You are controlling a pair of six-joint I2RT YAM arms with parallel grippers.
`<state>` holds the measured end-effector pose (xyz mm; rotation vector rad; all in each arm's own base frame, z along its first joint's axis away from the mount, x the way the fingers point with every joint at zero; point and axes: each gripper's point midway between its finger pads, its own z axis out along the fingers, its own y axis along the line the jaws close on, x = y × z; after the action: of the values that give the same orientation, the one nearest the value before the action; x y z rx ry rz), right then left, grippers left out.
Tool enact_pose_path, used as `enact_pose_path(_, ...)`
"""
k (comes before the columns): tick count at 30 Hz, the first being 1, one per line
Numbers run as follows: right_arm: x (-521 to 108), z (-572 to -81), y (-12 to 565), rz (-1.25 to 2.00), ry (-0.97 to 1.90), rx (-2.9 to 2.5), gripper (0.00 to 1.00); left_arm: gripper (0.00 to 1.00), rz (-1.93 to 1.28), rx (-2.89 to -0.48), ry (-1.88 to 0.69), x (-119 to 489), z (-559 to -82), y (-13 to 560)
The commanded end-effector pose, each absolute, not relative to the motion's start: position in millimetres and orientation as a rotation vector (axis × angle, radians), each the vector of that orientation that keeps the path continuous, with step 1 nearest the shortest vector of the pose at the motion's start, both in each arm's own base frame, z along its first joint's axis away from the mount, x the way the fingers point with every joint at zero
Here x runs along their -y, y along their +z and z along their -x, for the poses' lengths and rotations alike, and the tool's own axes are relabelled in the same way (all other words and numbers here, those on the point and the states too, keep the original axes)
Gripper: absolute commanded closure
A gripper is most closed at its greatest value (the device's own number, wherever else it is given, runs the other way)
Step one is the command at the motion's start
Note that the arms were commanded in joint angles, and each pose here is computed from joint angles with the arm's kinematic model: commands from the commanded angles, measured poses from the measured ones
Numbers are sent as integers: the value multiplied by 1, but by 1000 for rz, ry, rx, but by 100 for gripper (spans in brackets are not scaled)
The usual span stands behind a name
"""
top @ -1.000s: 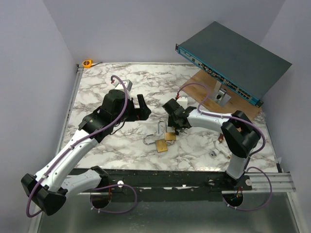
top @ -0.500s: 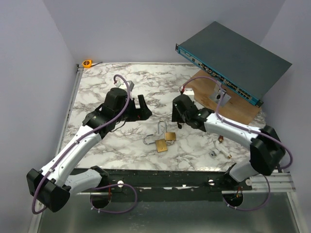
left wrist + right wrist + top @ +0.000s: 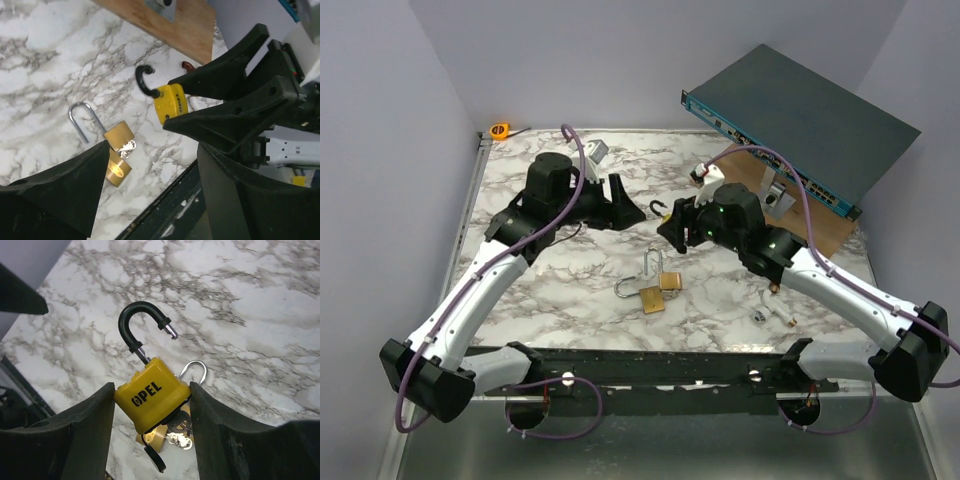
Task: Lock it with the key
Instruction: Pick up the lock from the center of the board.
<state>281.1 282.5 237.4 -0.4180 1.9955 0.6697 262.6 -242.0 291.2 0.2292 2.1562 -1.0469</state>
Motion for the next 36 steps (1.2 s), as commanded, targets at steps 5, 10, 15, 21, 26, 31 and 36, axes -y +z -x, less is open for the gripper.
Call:
enact_pose_path(5, -321, -228, 328, 720, 1035, -1778, 83, 29, -819, -1645, -851, 234, -229, 372)
enact_pose_path(10, -320, -203, 359, 798, 1125, -1735, 83, 29, -997, -1257, -739, 229, -203, 405)
enact_pose_path(15, -317, -181, 374, 862, 1208, -1698, 83, 32, -1140, -966, -650, 235, -189, 418)
enact_pose_path(21, -313, -164, 387, 914, 1261, -1686, 83, 34, -1202, -678, -481, 238, -177, 429)
enact_pose_path(26, -310, -157, 391, 938, 1273, -1683, 84, 37, -1289, -664, -418, 251, -175, 419)
enact_pose_path(31, -307, -161, 387, 923, 1243, -1697, 84, 46, -1300, -626, -449, 259, -162, 423)
enact_pose_path(36, -305, -159, 395, 925, 1238, -1675, 84, 54, -1343, -679, -434, 262, -168, 406)
